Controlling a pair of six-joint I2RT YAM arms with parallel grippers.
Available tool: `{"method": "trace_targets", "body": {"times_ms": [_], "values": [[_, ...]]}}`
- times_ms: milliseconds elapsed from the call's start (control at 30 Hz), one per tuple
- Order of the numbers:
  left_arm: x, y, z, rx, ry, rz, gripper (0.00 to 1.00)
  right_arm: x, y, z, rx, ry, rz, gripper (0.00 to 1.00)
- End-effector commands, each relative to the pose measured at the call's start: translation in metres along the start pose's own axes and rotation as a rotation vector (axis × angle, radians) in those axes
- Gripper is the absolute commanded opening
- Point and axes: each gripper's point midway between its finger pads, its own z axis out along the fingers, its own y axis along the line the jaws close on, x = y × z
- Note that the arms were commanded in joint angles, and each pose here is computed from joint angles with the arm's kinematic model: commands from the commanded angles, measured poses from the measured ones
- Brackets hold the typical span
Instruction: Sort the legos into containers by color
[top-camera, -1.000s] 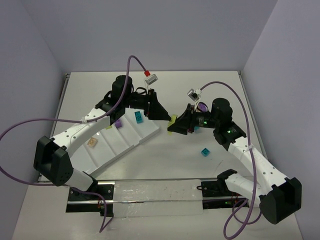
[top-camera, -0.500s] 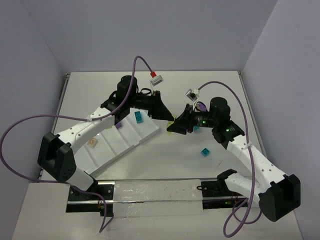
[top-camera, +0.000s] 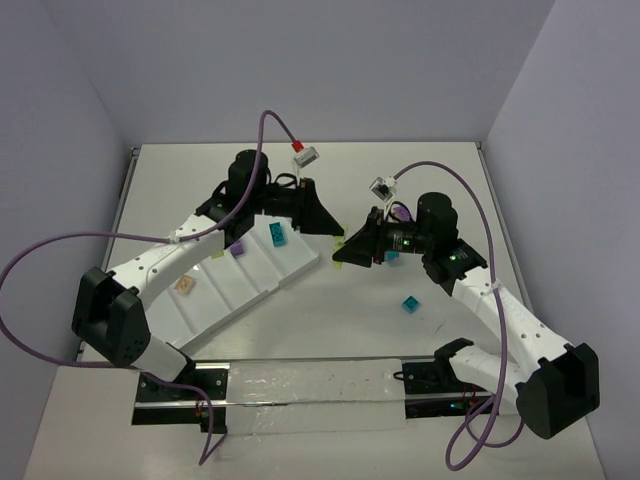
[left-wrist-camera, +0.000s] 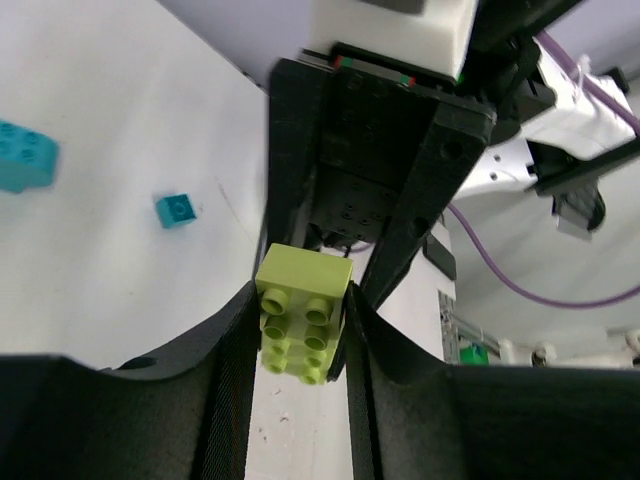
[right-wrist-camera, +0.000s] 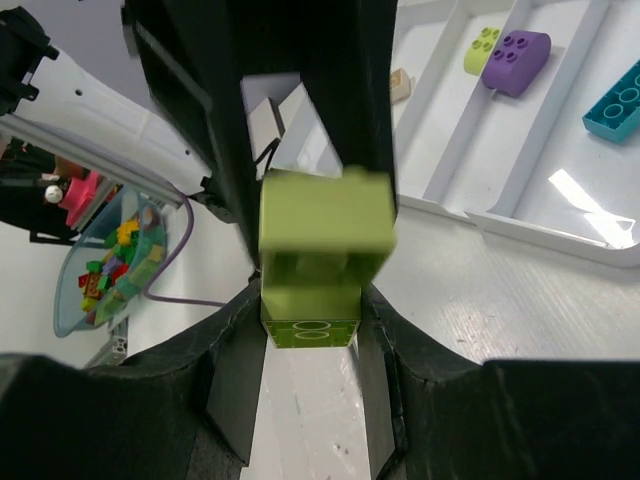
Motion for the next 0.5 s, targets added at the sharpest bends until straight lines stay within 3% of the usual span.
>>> {"method": "trace_targets", "body": {"times_ms": [0, 233, 367, 467], "values": [[-0.052, 0.005, -0.046, -0.142, -0.222, 0.038, 0.0, -0.011, 0.002, 0.001, 0.024, -0.008, -0.041, 0.0], [-0.064, 0.032, -0.106, -0.4, -0.375, -0.029, 0.0, -0.015, -0.012, 0.0, 0.112, -0.047, -0.035, 0.0], [-0.04, 0.078, -0.148, -0.745, -0.443, -0.148, 0.0, -0.022, -0.03, -0.004, 0.23, -0.075, -0.019, 0.0], [0.019, 0.133, -0.193, -1.115, -0.445, -0.367, 0.0, -0.022, -0.04, -0.007, 0.291, -0.082, -0.002, 0.0]]}}
